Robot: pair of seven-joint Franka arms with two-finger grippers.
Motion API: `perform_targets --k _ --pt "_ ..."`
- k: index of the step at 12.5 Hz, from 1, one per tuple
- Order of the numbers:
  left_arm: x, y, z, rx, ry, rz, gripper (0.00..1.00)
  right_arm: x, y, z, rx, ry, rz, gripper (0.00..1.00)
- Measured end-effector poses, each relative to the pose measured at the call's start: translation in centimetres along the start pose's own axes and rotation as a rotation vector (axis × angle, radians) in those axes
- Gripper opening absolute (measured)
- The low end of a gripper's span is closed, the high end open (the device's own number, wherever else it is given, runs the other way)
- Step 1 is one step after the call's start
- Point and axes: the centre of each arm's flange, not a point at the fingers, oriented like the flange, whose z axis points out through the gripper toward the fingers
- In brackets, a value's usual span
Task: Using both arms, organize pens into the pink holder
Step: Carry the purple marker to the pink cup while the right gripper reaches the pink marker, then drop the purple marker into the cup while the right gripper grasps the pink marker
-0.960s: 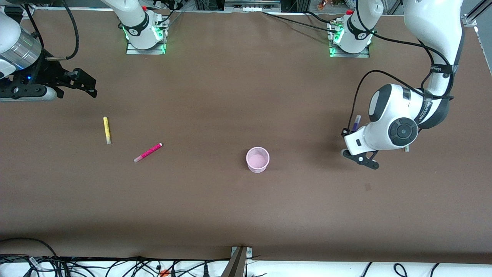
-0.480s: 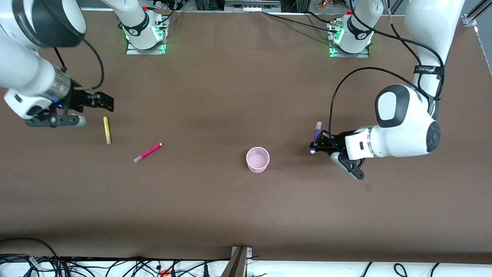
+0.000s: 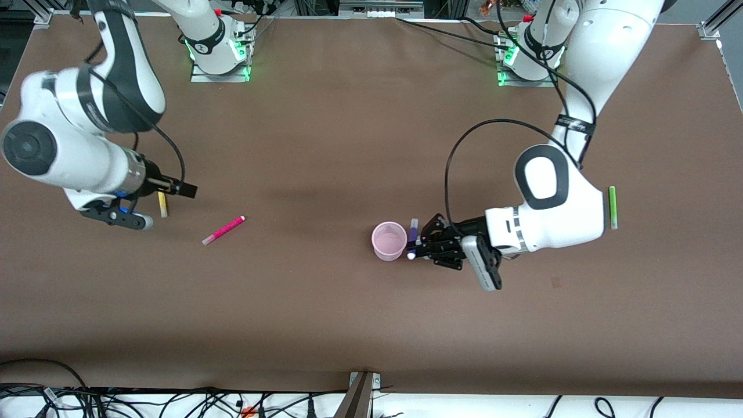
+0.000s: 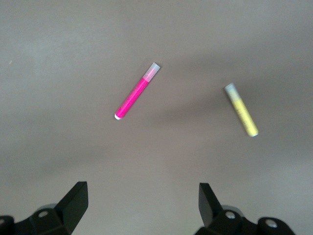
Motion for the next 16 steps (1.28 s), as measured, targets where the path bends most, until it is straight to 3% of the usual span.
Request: perform_targets --k 3,5,8,12,14,16 --pt "-1.3 -0.2 3.3 0.024 -0.005 0.225 0.19 2.7 -1.8 7.2 0.031 -0.036 0.172 1.00" --pt "-1.6 1.4 5.6 0.031 -0.014 0.318 0.19 3.5 -3.3 11.9 0.033 -0.019 0.256 0.99" --pt "-2.4 3.2 8.9 0.092 -0.035 0.413 0.19 3.1 -4.8 16.4 0.023 -0.027 0.324 0.91" --pt "-4.1 1.5 9.8 0.103 -0.065 0.430 0.19 2.5 -4.7 19.0 0.036 -0.029 0.348 0.87" --pt "-4.8 1.3 10.1 0.099 -0.079 0.425 0.35 2.5 -4.7 19.7 0.041 -0.019 0.351 0.78" --pt "-4.8 1.6 10.0 0.093 -0.081 0.408 0.57 2.9 -4.8 20.4 0.048 -0.004 0.354 0.77"
